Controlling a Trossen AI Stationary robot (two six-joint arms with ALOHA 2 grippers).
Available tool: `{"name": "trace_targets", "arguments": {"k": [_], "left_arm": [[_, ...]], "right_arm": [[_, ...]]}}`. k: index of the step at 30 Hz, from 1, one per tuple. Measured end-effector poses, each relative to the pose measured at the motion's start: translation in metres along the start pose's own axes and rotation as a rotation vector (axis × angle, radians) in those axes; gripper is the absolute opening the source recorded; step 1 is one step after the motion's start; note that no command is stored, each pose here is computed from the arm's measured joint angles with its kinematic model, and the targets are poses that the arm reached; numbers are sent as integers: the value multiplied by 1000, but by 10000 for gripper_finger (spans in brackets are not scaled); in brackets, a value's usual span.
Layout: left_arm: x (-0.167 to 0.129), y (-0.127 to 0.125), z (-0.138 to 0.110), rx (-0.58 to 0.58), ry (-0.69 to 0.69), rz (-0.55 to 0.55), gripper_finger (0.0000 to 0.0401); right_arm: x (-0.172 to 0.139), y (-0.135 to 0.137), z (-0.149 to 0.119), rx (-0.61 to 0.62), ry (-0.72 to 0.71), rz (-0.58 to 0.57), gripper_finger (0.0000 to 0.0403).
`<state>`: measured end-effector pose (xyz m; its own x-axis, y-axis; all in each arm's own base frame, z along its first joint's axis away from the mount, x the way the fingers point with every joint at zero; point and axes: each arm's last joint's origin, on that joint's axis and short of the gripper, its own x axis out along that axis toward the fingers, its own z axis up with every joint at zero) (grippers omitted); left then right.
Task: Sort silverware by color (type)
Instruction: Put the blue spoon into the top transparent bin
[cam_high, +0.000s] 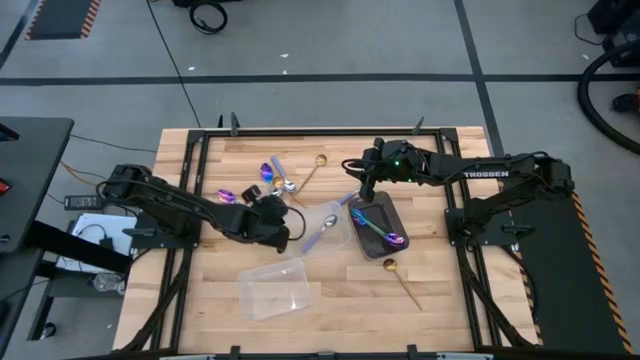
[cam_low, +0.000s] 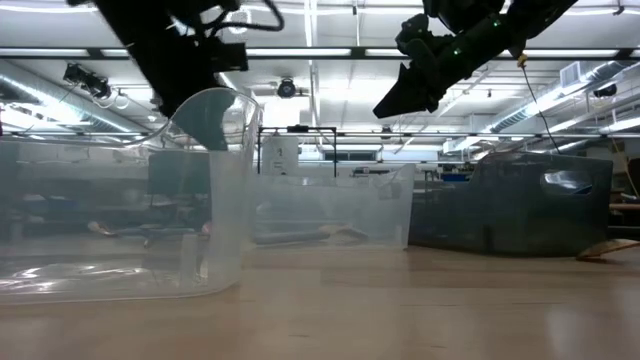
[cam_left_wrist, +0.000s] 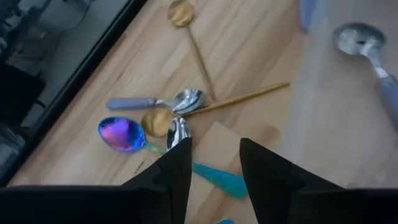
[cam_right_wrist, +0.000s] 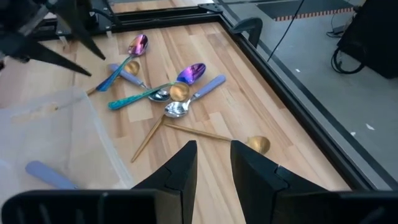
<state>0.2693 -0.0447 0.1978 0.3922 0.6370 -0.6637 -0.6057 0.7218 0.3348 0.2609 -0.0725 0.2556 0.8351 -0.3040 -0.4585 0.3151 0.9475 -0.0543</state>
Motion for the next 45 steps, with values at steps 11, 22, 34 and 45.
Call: {"name": "trace_targets", "arguments": {"k": [11,22,34,45], "left_arm": [[-3,48,-27,-277,-71,-43,142],[40,82,-45,-322,199,-98,142],[73,101,-43,-213,324,-252,142],[97,87,-55,-128,440,-278,142]], "right_arm": [[0,1,2,2,-28,5,107],[0,2,3,2,-33,5,107],[0,1,4,1,-45,5,107],[0,1,4,-3,-40,5,107]]}}
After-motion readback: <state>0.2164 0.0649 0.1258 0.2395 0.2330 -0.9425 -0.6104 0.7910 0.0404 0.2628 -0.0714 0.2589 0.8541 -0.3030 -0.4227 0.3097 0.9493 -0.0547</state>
